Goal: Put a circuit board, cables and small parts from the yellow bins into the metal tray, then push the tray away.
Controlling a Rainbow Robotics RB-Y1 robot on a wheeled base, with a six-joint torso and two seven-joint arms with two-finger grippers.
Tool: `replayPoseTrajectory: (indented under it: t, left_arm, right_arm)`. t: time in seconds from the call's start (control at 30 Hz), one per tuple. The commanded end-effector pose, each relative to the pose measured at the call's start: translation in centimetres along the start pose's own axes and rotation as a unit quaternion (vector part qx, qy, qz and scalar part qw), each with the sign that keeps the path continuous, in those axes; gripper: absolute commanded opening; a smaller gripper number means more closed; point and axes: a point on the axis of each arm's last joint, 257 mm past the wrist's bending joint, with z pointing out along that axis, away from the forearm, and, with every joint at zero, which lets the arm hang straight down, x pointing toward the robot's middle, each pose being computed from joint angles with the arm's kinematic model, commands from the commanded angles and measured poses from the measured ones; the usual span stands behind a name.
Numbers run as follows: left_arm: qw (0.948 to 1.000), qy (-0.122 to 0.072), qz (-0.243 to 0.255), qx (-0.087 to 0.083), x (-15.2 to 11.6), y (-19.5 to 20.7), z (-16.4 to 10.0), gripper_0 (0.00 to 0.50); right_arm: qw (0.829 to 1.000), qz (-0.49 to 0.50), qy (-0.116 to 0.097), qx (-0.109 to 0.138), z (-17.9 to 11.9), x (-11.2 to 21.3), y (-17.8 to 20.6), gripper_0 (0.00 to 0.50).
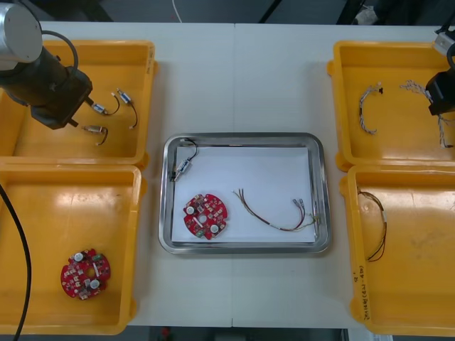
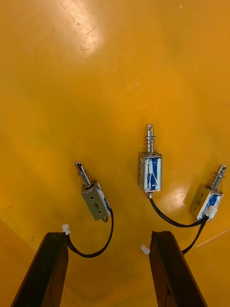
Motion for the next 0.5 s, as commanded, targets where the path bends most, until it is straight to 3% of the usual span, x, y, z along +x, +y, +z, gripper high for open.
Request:
replayPoseTrajectory:
  t: [0.03,0.3,0.5]
  left_arm:
    - [1.0,0.0,0.004,-0.006,1.0,0.0,1.0,0.5]
    - [1.0,0.0,-0.001,-0.008,1.3,0.1,2.4,0.5]
    - [0.9999,-0.008,-0.001,-0.01,0.9,0.5,3.8,0.5]
  right_arm:
    - [1.0,-0.011,-0.018,0.011,-4.7,0.1,-1.7,0.0]
    - [0.997,-0.067,-0.034,0.007,-7.3,-0.2,0.9,0.0]
    - [0.989,-0.127,-0.052,-0.045,-8.3,-0.5,5.3,0.0]
